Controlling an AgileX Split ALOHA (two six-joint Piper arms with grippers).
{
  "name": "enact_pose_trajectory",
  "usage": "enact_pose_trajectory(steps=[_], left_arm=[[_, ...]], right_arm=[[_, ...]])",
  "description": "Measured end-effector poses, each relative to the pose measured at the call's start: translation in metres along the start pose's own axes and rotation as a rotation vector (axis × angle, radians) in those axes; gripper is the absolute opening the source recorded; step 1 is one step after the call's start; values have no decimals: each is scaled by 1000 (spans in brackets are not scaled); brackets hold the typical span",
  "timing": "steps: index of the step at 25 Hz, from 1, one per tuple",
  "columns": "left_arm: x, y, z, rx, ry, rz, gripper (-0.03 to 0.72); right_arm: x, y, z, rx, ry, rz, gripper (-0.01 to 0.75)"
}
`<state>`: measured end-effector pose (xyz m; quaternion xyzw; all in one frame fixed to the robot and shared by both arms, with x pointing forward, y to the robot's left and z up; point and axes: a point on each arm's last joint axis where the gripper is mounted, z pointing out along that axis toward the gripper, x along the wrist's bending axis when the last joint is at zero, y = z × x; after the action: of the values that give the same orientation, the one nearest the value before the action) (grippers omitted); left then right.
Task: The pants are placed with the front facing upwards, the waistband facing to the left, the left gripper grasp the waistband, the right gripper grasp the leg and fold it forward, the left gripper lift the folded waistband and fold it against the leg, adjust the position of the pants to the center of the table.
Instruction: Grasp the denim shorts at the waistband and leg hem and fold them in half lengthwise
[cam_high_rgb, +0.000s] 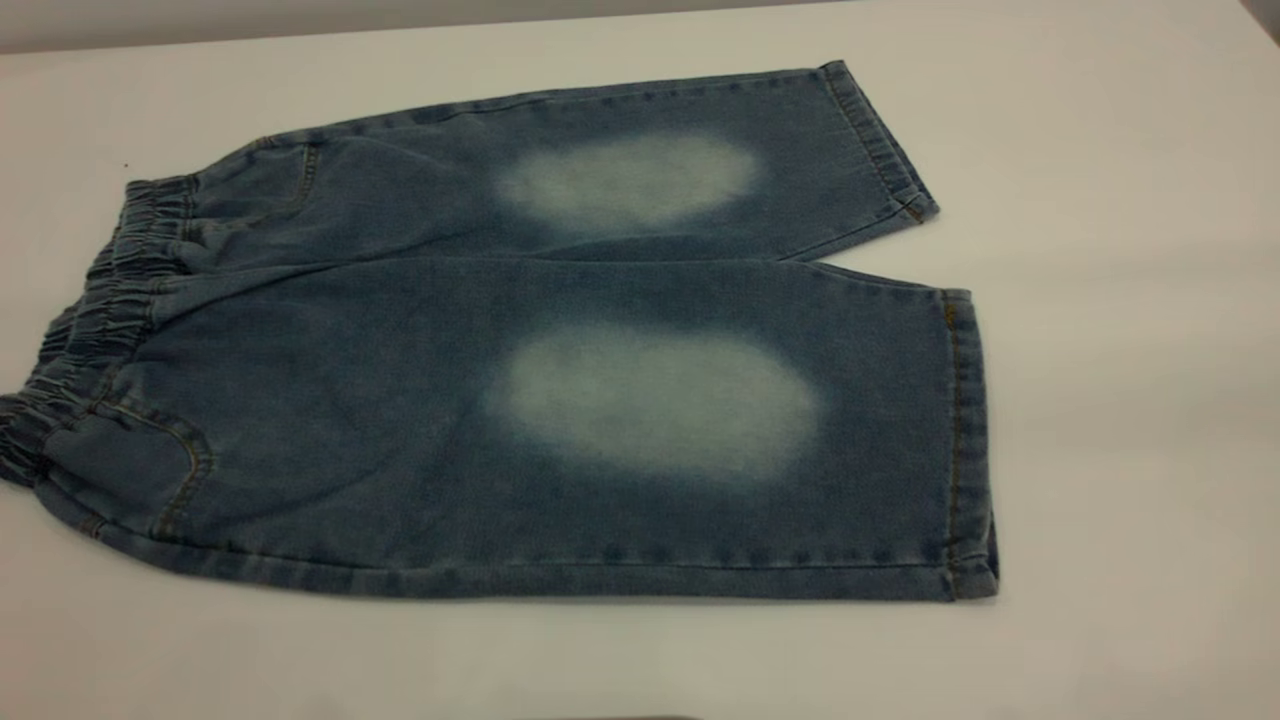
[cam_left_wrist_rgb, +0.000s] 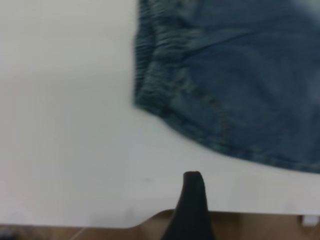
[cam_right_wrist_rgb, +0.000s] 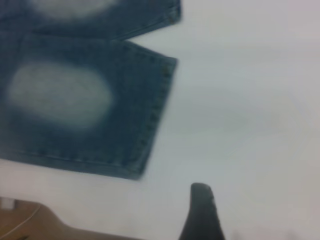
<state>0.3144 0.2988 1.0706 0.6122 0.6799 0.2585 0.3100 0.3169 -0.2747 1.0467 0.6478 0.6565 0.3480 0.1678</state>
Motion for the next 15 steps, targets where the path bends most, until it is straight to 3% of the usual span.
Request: enact_pose_trajectory(steps=[8,15], left_arm=[[0,40,93,227,78,-140,570],[20,33,175,372,205,-262,570]], right_arm=[[3,30,68,132,72,83,459],[-1,35,115,208,90,133,459]])
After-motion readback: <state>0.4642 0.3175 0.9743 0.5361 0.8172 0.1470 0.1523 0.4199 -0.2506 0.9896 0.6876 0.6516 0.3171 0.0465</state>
